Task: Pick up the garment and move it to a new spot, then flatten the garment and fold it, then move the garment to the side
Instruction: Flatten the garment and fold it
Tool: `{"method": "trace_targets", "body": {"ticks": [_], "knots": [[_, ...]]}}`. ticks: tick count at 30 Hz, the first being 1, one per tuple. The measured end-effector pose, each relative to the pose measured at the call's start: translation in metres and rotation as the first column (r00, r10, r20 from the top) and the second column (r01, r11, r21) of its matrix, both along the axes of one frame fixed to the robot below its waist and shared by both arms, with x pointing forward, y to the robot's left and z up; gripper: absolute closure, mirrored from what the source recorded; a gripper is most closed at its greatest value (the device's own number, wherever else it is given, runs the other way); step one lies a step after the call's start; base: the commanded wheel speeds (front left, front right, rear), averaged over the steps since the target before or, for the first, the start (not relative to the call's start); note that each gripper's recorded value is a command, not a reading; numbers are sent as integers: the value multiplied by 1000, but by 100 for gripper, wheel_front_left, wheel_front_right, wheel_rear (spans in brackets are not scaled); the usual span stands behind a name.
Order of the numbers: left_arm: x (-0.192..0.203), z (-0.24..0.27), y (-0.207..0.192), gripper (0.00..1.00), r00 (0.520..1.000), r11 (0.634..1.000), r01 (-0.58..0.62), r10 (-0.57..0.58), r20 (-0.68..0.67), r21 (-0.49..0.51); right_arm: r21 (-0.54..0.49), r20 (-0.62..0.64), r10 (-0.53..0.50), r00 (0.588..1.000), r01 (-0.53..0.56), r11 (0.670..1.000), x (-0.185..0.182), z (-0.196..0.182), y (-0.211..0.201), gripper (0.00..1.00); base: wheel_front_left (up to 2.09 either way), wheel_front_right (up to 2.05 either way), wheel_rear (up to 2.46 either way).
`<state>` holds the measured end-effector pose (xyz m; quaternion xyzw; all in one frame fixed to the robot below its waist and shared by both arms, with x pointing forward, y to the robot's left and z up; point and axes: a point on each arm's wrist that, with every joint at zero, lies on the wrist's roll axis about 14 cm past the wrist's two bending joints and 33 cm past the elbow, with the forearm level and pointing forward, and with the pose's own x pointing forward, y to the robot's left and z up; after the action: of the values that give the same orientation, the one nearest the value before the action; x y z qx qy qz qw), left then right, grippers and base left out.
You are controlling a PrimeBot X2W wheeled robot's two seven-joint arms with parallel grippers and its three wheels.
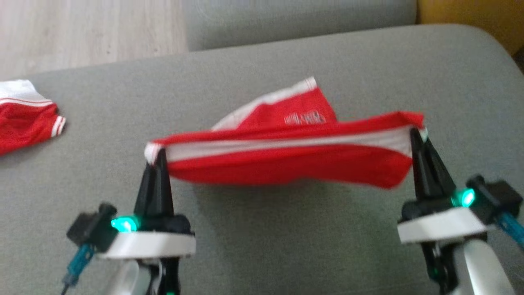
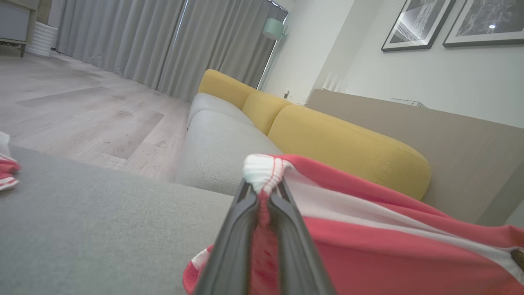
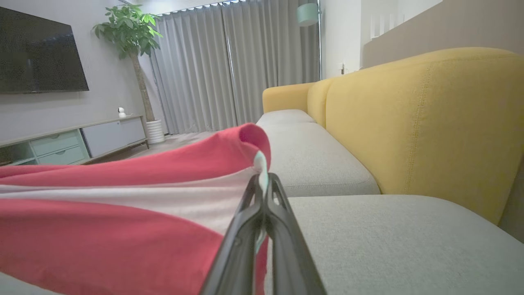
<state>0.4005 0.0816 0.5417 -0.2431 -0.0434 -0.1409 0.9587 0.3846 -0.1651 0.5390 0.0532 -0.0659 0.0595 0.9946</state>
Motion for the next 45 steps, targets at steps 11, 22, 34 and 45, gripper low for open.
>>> {"method": "trace_targets", "body": {"ticks": [11,22,34,45], "knots": [[-23,-57,-5,100,972,1000,-1,-2,-233,-12,8,-184,-12,983,14,1000,2,-35,-2,100,0,0,0],[38,-96,-8,100,931,999,-1,13,-365,32,-50,-320,75,944,-96,994,105,-74,17,100,0,0,0],[62,-138,3,100,872,997,-15,53,-486,81,-68,-531,149,834,-217,974,152,-142,49,100,0,0,0],[57,-118,-9,0,892,998,15,15,-451,64,-66,-530,154,834,-222,973,147,-138,47,0,0,0,0]]}}
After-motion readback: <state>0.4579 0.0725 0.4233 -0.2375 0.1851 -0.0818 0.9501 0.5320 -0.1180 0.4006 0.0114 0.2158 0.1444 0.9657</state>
